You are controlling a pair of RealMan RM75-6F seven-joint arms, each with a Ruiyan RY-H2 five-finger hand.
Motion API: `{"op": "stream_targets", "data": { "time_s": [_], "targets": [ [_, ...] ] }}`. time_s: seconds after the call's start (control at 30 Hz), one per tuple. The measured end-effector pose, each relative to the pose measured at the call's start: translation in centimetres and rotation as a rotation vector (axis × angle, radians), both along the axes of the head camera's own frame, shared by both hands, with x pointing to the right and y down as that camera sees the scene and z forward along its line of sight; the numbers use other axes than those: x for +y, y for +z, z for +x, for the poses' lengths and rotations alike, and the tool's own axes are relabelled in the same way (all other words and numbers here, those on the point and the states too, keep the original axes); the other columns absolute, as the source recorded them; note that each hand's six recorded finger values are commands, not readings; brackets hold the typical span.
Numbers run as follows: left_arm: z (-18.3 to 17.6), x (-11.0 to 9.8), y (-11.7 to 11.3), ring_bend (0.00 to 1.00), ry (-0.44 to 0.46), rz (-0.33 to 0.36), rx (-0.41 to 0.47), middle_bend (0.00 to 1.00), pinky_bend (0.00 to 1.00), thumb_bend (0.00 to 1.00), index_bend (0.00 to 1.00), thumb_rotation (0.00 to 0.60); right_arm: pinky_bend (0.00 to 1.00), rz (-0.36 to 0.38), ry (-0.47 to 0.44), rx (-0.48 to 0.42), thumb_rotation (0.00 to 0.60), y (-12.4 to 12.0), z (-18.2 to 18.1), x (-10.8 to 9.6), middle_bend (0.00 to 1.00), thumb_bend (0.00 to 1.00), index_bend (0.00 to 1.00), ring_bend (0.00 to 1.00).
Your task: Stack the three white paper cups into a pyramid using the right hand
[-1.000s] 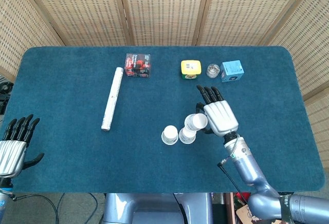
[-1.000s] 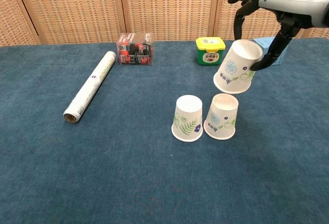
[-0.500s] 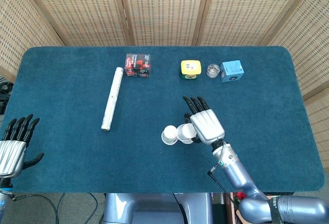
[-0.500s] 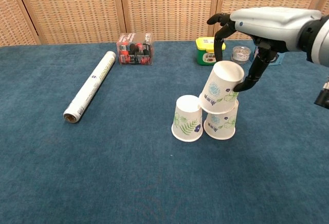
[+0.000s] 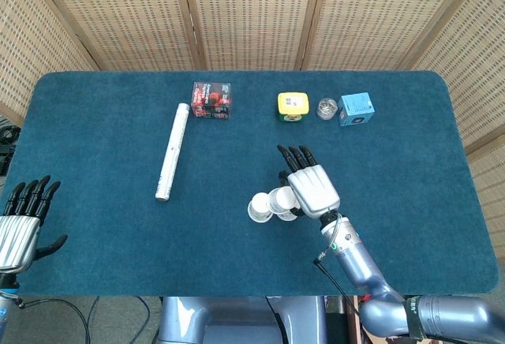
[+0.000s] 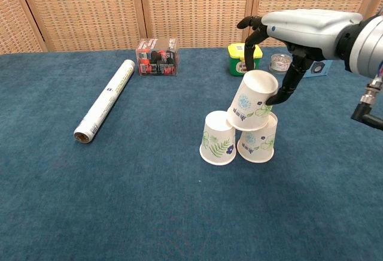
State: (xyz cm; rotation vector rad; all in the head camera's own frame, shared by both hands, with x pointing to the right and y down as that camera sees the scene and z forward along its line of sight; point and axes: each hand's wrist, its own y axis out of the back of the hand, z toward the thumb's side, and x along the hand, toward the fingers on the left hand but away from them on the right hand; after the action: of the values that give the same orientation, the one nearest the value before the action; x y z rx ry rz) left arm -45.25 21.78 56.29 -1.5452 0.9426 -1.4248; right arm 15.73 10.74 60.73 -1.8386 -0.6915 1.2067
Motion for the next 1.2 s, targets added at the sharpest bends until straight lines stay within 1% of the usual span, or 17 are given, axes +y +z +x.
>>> {"op": "stream_targets", "data": {
  "time_s": [0.1, 0.13, 0.2, 0.3, 0.6, 0.8, 0.9, 1.0, 1.2],
  "targets": [
    [0.0, 0.0, 0.0, 0.00, -0.001, 0.000, 0.000, 0.00, 0.00, 0.21, 0.00, 0.600, 0.00, -0.009, 0.004, 0.005, 0.600, 0.1, 0.2, 0.1, 0.00, 0.08, 0.53, 0.00],
    [0.0, 0.0, 0.0, 0.00, 0.000, 0.000, 0.000, 0.00, 0.00, 0.21, 0.00, 0.600, 0.00, -0.012, 0.003, 0.008, 0.600, 0.1, 0.2, 0.1, 0.00, 0.08, 0.51, 0.00],
    [0.0, 0.0, 0.0, 0.00, 0.001, -0.001, -0.001, 0.00, 0.00, 0.21, 0.00, 0.600, 0.00, -0.018, 0.002, 0.011, 0.600, 0.1, 0.3, 0.2, 0.00, 0.08, 0.44, 0.00],
    [0.1, 0.1, 0.0, 0.00, 0.002, -0.003, -0.001, 0.00, 0.00, 0.21, 0.00, 0.600, 0.00, -0.028, 0.004, 0.010, 0.600, 0.1, 0.3, 0.4, 0.00, 0.08, 0.38, 0.00],
    [0.0, 0.1, 0.0, 0.00, 0.000, 0.001, 0.001, 0.00, 0.00, 0.21, 0.00, 0.600, 0.00, -0.022, 0.002, 0.005, 0.600, -0.5, 0.1, 0.4, 0.00, 0.08, 0.34, 0.00],
    [-0.1, 0.0, -0.1, 0.00, -0.005, 0.004, 0.004, 0.00, 0.00, 0.21, 0.00, 0.600, 0.00, 0.013, 0.009, 0.028, 0.600, -1.1, 0.7, -0.2, 0.00, 0.08, 0.34, 0.00],
    [-0.2, 0.0, -0.2, 0.00, -0.008, 0.005, 0.004, 0.00, 0.00, 0.21, 0.00, 0.600, 0.00, 0.036, 0.032, 0.042, 0.600, -1.7, 1.7, -0.7, 0.00, 0.08, 0.34, 0.00],
    [-0.2, 0.0, -0.2, 0.00, -0.010, 0.006, 0.006, 0.00, 0.00, 0.21, 0.00, 0.600, 0.00, 0.061, 0.067, 0.064, 0.600, -2.6, 3.6, -1.4, 0.00, 0.08, 0.34, 0.00],
    [-0.1, 0.1, -0.3, 0.00, -0.002, 0.009, 0.006, 0.00, 0.00, 0.21, 0.00, 0.600, 0.00, 0.082, 0.168, 0.111, 0.600, -4.0, 9.0, -2.1, 0.00, 0.08, 0.31, 0.00]
  ]
}}
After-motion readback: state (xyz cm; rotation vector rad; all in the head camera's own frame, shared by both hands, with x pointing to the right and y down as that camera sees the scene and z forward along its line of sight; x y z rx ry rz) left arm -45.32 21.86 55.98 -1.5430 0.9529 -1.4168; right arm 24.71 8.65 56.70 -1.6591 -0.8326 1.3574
